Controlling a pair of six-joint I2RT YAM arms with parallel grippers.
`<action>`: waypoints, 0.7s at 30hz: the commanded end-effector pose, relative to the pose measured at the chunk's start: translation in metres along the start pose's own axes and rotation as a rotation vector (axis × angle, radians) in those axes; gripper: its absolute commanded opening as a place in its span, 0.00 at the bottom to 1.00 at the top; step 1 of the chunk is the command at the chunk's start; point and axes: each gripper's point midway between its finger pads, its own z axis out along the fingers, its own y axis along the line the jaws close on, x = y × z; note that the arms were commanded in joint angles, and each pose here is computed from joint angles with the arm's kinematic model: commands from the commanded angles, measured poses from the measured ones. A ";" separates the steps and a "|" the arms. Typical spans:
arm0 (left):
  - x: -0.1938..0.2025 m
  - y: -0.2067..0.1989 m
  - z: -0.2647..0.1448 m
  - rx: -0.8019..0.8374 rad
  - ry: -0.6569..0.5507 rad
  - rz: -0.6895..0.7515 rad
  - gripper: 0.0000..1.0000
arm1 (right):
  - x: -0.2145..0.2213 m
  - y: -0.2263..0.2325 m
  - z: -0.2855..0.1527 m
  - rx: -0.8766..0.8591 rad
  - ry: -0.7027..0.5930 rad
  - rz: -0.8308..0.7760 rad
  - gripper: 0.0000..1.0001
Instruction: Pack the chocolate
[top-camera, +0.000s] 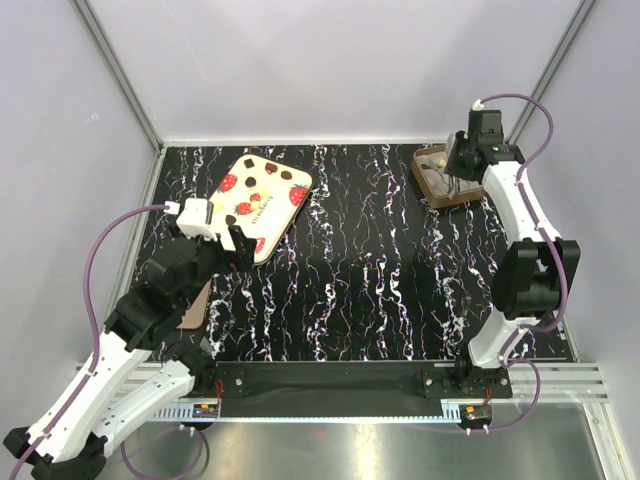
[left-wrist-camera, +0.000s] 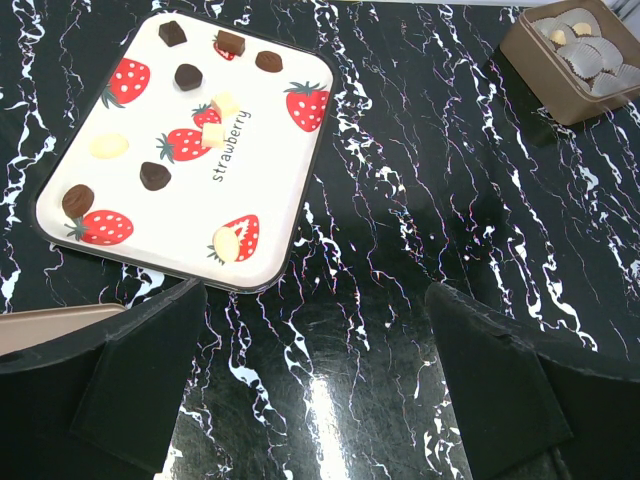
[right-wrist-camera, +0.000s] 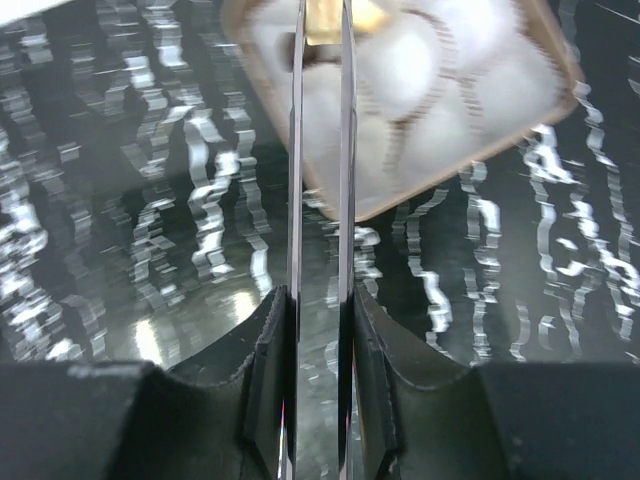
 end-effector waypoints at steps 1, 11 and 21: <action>-0.012 -0.004 0.003 0.014 -0.050 -0.010 0.99 | -0.009 -0.016 0.014 0.049 -0.010 0.001 0.34; -0.012 -0.002 0.002 0.005 -0.053 -0.006 0.99 | -0.012 -0.065 0.055 0.135 0.019 0.055 0.34; -0.012 -0.002 0.004 0.005 -0.047 -0.003 0.99 | -0.004 -0.078 0.079 0.146 0.056 0.069 0.36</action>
